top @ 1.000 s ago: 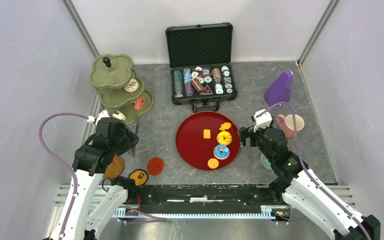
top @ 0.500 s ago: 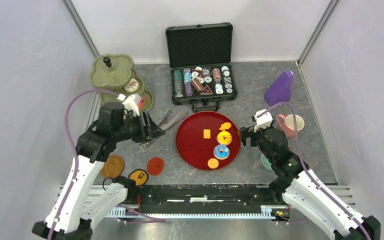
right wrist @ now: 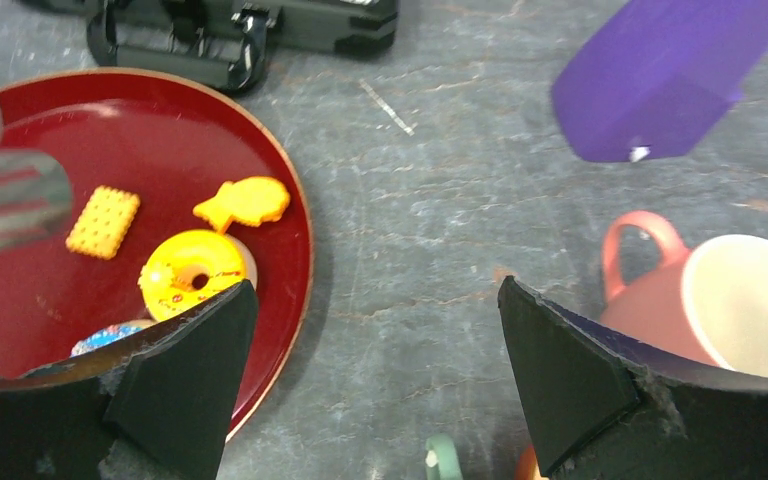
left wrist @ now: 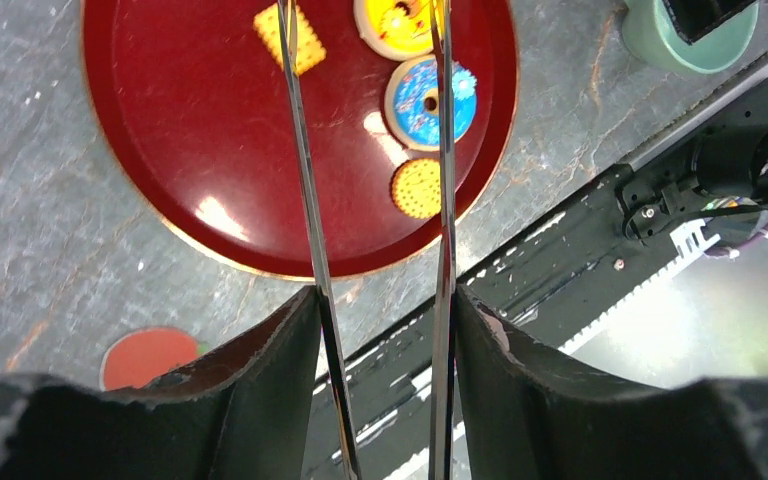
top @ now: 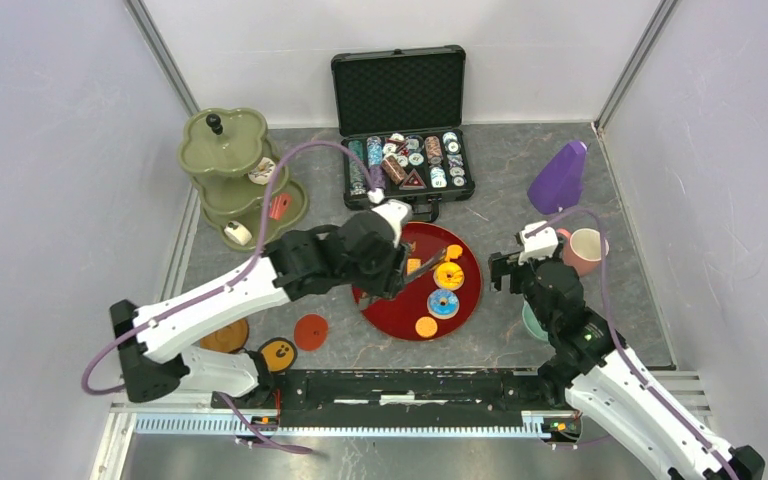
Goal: Serve the afternoon tea
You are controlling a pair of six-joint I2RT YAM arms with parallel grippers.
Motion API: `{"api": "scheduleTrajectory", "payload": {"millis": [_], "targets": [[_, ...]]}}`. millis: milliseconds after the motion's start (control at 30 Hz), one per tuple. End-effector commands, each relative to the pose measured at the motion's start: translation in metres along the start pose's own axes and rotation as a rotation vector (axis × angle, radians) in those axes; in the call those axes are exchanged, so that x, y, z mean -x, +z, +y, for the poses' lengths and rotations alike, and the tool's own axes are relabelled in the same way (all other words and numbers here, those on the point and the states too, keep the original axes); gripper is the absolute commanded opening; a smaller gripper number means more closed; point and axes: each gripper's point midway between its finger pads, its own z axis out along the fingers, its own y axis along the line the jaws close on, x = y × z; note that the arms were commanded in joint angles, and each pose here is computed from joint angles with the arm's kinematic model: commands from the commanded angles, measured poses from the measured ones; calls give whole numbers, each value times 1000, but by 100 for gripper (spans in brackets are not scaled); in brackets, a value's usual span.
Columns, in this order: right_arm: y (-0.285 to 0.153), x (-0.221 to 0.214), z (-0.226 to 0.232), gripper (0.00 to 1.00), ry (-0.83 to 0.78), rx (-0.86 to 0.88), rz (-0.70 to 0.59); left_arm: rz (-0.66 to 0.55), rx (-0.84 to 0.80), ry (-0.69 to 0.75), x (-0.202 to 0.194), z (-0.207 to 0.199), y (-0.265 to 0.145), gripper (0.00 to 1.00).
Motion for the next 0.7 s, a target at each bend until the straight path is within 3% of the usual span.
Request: {"api": "scheduleTrajectory", "payload": {"millis": [0,233,667], "targets": [[-16,37,-28,98,61,-136,-115,-110,6,3,34,-34,9,58],[-26,37,-41,98,104,-193,-155,-23,33,72,26,-62,39,61],[-24,31,-36,98,115,-168,-153,113,145,173,2,-62,71,64]]}}
